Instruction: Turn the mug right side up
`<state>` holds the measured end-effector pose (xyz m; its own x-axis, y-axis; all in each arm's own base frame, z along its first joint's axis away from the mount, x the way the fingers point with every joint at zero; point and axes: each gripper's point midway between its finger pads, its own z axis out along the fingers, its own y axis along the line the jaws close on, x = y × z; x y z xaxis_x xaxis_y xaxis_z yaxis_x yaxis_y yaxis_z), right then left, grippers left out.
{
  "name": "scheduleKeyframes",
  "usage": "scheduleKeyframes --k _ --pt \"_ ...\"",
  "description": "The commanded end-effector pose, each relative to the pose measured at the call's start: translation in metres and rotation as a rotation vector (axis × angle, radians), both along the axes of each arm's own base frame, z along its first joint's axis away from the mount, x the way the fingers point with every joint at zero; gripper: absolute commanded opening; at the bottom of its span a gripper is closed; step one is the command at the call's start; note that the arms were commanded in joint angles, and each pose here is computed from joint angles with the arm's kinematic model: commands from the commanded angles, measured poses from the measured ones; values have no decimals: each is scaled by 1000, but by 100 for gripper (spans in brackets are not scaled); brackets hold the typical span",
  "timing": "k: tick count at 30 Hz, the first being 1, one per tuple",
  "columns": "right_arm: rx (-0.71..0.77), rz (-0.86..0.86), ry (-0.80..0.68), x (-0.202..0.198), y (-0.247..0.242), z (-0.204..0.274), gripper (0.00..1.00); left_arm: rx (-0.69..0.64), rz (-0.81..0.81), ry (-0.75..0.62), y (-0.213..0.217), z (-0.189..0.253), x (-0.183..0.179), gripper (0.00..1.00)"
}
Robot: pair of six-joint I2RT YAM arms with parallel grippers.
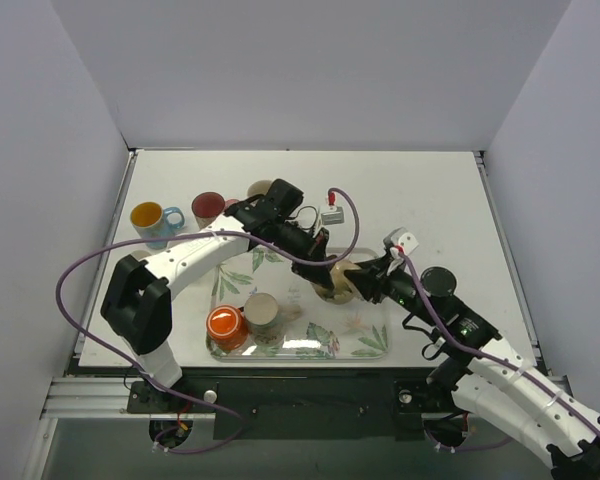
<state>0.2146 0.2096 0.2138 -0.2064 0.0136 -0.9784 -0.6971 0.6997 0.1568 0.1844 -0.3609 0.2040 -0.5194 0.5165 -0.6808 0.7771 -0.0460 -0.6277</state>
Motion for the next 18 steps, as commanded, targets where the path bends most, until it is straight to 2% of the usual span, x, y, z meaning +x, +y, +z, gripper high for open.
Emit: scheduleKeyframes --k 1,2,3,4,6,8,9,12,13,14,15,18 --pt "132 -220 -48 33 -23 32 18 55 222 -244 -13 21 62 0" --pt "96 -345 -24 45 -41 22 32 88 255 -285 -12 20 71 0" --pt "72 -412 -9 50 -52 16 51 175 331 -394 -8 15 94 0" --pt "25 -512 12 56 -68 7 55 213 363 -442 -6 14 104 0" --pt "-35 -658 39 61 -95 -4 60 374 511 -611 9 5 148 0" --pt "-58 -759 49 62 -113 -9 63 441 559 -696 9 2 171 0" --pt "-52 -784 50 62 -117 -9 68 461 574 -721 4 -2 184 0" --pt "-44 -842 56 58 -129 -14 69 512 604 -758 -3 -1 208 0" --pt "-50 -849 60 57 -131 -17 87 549 586 -740 -9 -21 213 0" --pt "-52 -850 61 56 -132 -18 91 552 597 -747 -11 -12 219 0" --pt "-54 -854 65 55 -134 -19 91 592 573 -723 -14 -36 223 0" --pt "-69 -891 78 50 -142 -20 92 603 546 -696 -25 -49 229 0"
